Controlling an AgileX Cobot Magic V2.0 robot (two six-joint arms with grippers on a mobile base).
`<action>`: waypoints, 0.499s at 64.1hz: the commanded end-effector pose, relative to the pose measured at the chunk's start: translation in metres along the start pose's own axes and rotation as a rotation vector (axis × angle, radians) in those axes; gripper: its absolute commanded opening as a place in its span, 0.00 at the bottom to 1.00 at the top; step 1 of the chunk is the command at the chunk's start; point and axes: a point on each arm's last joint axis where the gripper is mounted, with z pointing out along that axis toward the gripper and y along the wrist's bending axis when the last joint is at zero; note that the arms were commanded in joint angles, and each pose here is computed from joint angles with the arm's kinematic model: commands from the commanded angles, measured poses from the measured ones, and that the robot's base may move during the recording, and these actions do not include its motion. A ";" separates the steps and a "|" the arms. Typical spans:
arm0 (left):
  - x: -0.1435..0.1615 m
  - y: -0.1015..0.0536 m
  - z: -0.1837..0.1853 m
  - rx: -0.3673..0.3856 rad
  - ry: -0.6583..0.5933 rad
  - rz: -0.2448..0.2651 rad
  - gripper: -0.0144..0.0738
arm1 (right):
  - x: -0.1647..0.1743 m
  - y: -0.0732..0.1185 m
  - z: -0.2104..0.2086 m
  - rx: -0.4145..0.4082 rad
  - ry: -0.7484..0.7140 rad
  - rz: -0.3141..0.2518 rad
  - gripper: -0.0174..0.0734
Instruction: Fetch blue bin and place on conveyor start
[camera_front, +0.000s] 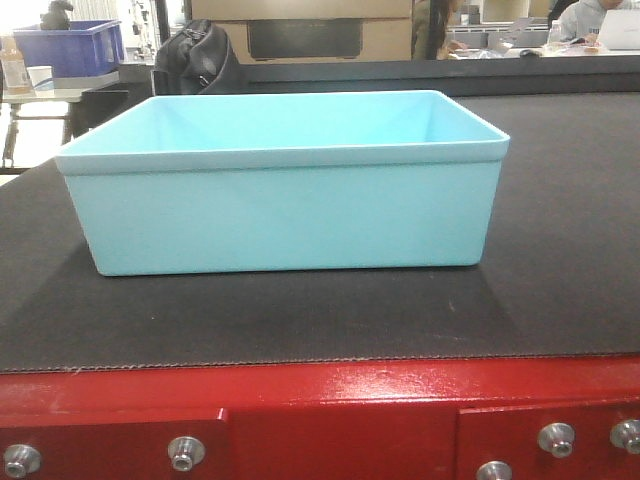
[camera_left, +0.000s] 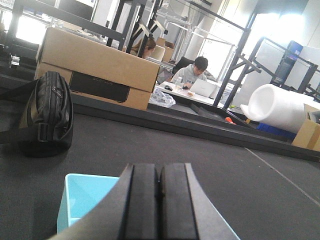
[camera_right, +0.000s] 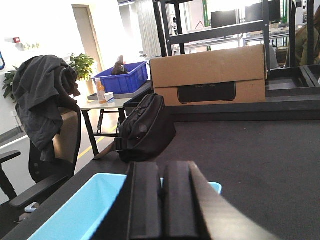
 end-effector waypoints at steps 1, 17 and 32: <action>-0.001 -0.001 -0.001 0.007 -0.009 0.000 0.04 | -0.003 0.000 -0.003 -0.003 -0.020 -0.057 0.01; -0.001 -0.001 -0.001 0.007 -0.009 0.000 0.04 | 0.015 -0.021 -0.011 0.140 -0.081 -0.389 0.01; -0.001 -0.001 -0.001 0.007 -0.009 0.000 0.04 | 0.069 -0.047 -0.035 0.323 -0.054 -0.365 0.01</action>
